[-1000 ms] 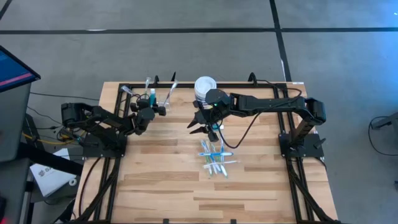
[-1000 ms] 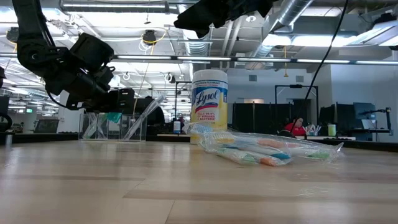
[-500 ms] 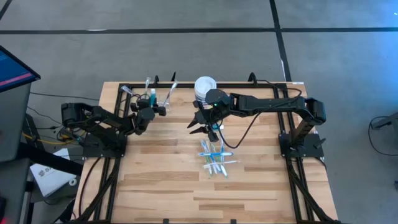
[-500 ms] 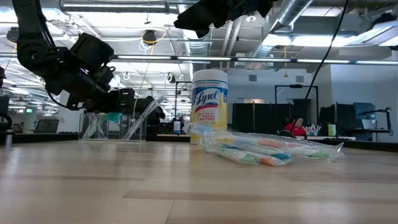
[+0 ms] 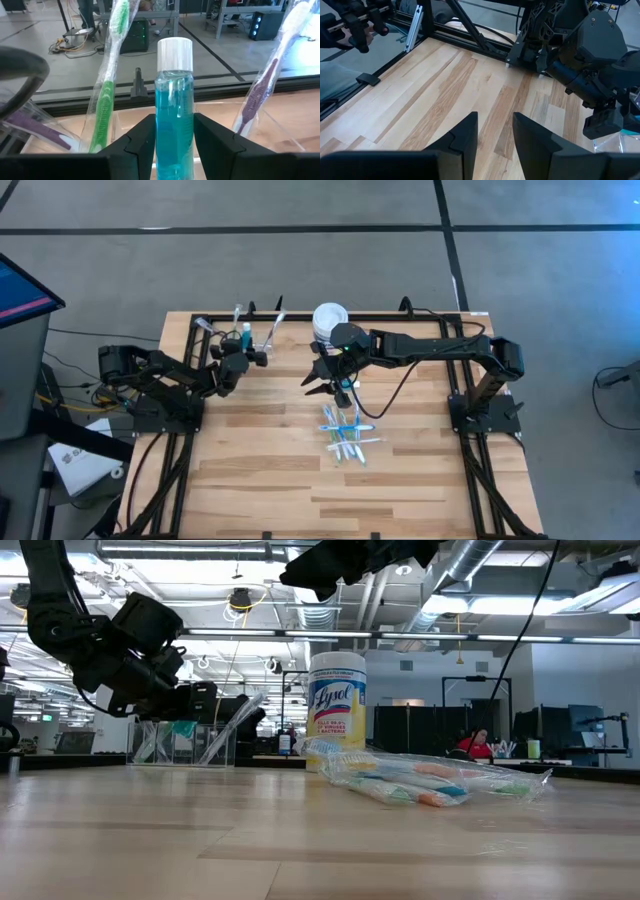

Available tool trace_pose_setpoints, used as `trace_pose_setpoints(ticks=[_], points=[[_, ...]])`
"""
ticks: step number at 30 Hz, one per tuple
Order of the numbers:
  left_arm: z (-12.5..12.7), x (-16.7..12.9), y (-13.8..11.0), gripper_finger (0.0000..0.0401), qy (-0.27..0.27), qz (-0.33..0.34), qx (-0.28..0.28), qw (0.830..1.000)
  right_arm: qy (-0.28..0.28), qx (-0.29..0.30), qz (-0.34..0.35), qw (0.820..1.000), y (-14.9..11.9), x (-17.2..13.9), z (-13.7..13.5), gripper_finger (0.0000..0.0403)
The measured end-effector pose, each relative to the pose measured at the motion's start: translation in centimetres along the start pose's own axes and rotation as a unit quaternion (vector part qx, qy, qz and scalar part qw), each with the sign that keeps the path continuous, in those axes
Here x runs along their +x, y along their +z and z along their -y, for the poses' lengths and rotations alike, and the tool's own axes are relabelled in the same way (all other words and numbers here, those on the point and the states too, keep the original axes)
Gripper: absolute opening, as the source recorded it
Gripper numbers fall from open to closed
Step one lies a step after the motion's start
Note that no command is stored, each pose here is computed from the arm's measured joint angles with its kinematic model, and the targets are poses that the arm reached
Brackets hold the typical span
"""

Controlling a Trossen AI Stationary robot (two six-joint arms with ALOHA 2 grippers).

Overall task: Pick & Place toothbrushing station
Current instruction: Put the mouthwash into the transparent organizer

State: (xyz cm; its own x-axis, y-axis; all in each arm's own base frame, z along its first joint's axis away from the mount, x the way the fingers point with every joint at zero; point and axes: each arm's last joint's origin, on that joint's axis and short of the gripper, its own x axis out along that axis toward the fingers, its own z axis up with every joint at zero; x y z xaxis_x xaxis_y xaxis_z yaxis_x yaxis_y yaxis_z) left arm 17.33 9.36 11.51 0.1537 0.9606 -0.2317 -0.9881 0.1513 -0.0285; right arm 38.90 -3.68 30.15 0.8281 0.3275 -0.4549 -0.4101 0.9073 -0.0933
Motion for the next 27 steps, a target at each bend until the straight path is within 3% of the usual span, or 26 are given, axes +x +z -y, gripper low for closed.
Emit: trace_pose_setpoints(ticks=[10,19,27], points=[[0.05,0.0,0.05,0.0129,-0.005,0.0,0.002,1.0,0.0,0.001,0.0,1.0,0.0,0.0,0.0,0.0113],[0.04,0.02,0.09,0.0188,-0.003,0.002,0.0,1.0,0.0,0.001,0.0,1.0,0.0,0.0,0.0,0.0113],[0.07,-0.02,0.26,0.0199,-0.003,0.006,-0.006,1.0,0.0,0.001,0.0,1.0,0.0,0.0,0.0,0.0113]])
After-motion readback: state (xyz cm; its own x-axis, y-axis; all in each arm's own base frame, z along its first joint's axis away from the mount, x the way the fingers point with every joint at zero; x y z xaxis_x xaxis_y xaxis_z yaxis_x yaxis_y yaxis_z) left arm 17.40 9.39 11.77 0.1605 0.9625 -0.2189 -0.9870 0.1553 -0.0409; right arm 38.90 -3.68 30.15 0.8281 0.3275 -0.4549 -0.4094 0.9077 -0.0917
